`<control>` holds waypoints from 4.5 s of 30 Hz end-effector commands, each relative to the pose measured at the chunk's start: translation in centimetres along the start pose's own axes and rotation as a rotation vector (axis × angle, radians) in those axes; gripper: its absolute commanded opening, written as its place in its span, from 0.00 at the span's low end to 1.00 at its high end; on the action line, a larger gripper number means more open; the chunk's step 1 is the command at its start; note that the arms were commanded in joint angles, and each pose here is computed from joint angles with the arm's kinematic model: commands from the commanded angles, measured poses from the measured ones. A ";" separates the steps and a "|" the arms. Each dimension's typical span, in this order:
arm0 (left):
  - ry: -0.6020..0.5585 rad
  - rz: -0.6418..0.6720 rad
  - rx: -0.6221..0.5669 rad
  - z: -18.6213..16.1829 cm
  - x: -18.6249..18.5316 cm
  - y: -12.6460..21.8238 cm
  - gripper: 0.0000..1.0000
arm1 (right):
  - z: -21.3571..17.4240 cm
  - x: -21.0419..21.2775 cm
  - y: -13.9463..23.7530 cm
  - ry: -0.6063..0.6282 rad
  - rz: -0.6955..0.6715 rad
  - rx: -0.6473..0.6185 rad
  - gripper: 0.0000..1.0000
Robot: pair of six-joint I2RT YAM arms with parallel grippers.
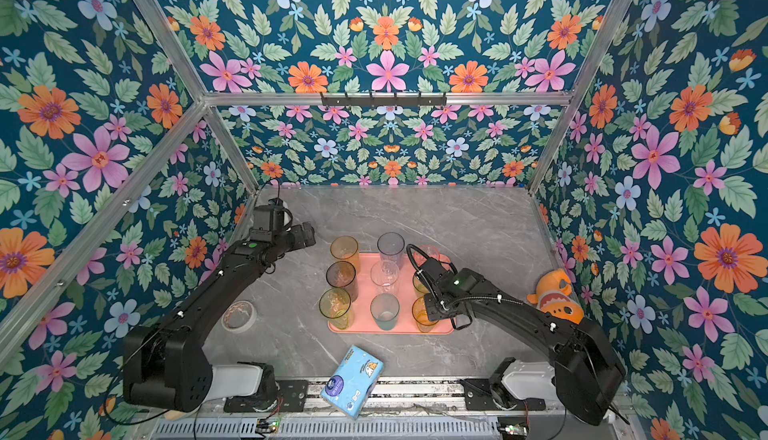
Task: Place the glasses into the tray
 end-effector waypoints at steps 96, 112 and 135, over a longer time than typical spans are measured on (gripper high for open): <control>-0.149 0.327 -0.566 -4.7 9.5 -3.5 0.99 | 11.8 -23.4 3.0 -0.392 -0.429 -0.977 0.99; -0.141 0.307 -0.577 -5.0 9.6 -3.5 1.00 | 12.1 -19.1 3.0 -0.253 -0.168 -1.092 0.99; -0.141 0.283 -0.539 -4.7 9.7 -4.4 1.00 | 13.5 -18.8 -2.7 -0.206 -0.125 -1.001 0.99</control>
Point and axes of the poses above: each gripper's point midway between its finger pads, its own y axis back along the fingers, its own x axis along the line the jaws close on, z = x × y, the point moved 2 cm from there along y, back along the fingers, and after that the axes turned 3 degrees about -y, right-handed, at the moved point
